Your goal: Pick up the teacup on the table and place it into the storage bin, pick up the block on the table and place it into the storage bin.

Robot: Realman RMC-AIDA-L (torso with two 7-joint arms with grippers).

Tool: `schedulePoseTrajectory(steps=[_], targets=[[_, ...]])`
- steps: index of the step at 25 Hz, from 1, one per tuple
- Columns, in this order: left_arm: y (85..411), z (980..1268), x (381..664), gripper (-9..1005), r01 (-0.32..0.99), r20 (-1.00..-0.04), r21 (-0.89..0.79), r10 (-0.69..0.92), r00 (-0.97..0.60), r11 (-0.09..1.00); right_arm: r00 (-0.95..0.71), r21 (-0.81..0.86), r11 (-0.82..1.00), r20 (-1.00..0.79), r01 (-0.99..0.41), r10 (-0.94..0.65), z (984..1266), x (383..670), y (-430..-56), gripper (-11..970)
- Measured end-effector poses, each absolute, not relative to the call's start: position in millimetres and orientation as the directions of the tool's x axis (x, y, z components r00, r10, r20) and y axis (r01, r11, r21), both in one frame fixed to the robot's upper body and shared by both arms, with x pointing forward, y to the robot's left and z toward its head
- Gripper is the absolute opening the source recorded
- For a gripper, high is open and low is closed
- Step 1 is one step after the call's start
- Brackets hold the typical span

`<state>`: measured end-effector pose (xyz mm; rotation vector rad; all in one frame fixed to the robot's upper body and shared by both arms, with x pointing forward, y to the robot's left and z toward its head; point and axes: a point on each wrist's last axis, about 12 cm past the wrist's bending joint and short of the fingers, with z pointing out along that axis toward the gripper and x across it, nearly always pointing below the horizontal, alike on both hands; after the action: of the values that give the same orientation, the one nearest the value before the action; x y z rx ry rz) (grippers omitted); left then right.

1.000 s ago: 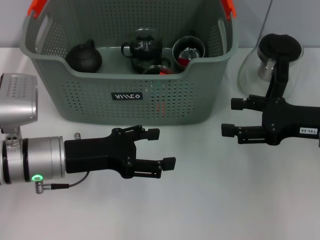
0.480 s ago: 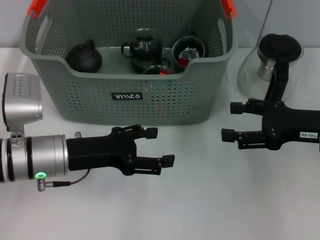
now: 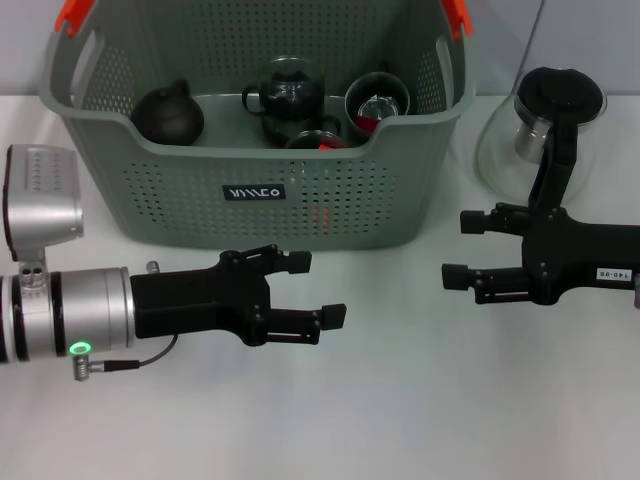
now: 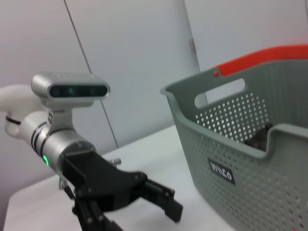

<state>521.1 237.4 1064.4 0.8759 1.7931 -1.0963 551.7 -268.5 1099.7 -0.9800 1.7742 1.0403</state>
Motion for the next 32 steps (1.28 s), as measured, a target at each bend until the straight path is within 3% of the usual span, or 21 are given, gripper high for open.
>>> schedulePoseTrajectory(steps=[32], targets=[[231, 1065, 523, 952, 0.868, -0.907, -0.34, 0.119, -0.405, 0.363, -0.385, 0.275, 0.372, -0.884, -0.887, -0.264, 1084, 554, -259, 946]])
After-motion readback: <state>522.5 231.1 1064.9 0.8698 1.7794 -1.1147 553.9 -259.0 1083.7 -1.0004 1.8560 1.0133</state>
